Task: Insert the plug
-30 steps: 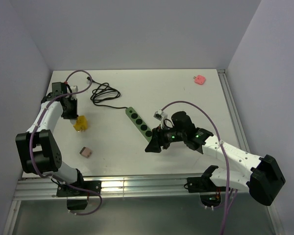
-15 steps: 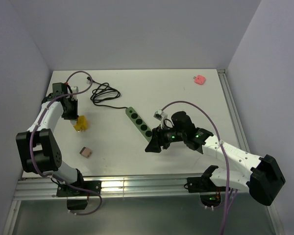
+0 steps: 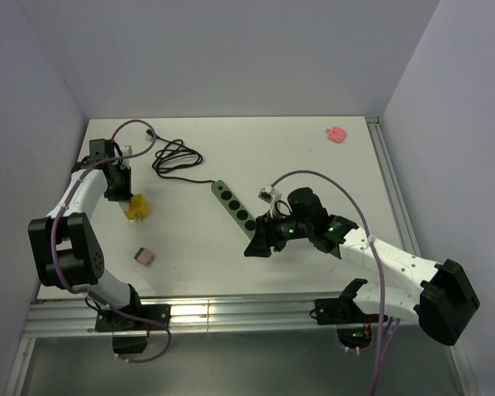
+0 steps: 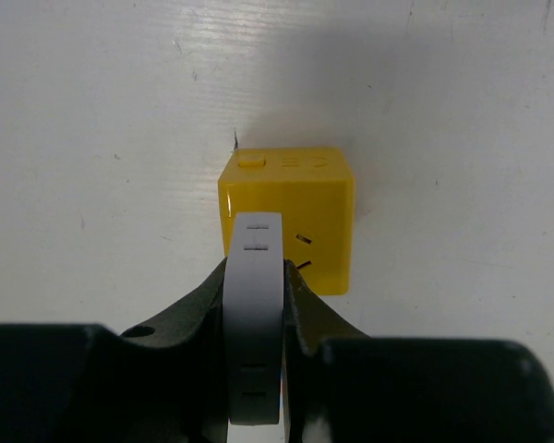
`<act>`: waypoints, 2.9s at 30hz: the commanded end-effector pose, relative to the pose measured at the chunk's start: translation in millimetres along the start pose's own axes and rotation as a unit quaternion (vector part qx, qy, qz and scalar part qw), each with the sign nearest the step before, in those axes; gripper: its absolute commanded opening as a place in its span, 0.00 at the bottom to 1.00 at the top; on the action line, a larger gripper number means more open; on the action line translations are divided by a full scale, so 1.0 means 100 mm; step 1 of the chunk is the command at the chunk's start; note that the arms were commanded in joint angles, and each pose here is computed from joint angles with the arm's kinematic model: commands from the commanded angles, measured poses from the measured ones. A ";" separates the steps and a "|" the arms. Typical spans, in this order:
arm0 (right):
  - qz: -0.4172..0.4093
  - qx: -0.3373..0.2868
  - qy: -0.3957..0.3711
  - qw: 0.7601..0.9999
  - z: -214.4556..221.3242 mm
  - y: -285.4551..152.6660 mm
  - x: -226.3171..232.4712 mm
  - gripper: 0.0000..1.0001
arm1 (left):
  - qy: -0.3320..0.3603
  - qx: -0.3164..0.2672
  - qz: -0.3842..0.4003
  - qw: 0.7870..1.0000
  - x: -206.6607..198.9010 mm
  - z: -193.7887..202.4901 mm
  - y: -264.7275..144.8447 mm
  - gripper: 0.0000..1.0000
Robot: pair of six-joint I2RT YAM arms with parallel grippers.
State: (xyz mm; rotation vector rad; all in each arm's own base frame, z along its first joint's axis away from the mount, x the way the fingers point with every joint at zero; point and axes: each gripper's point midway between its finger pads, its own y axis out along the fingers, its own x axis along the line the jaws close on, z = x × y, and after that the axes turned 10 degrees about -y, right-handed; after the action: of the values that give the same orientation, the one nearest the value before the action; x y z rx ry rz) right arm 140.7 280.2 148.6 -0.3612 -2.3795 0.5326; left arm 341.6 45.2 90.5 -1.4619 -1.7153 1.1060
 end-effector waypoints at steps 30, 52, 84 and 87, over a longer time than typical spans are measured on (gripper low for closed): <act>-0.010 0.002 -0.012 1.000 -0.06 0.03 0.04 0.67 | 0.055 0.111 -0.018 0.992 -0.26 0.40 0.43 0.00; -0.011 0.005 -0.010 1.000 -0.06 0.03 0.04 0.67 | 0.006 0.076 0.021 0.997 -0.23 0.28 0.35 0.26; 0.035 0.005 -0.004 0.999 -0.07 0.03 -0.11 0.67 | -0.112 -0.120 -0.041 0.986 -0.25 -0.34 -0.40 1.00; 0.055 0.004 -0.002 0.998 -0.09 0.03 -0.17 0.67 | -0.153 -0.160 -0.028 0.975 -0.28 -0.44 -0.57 1.00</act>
State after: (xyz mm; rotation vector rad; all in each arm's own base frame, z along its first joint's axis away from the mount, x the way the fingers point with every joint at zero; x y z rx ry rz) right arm 147.3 274.8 130.8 -0.4385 -2.3206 0.6093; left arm 347.4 22.9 125.6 -1.4093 -2.0177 1.1216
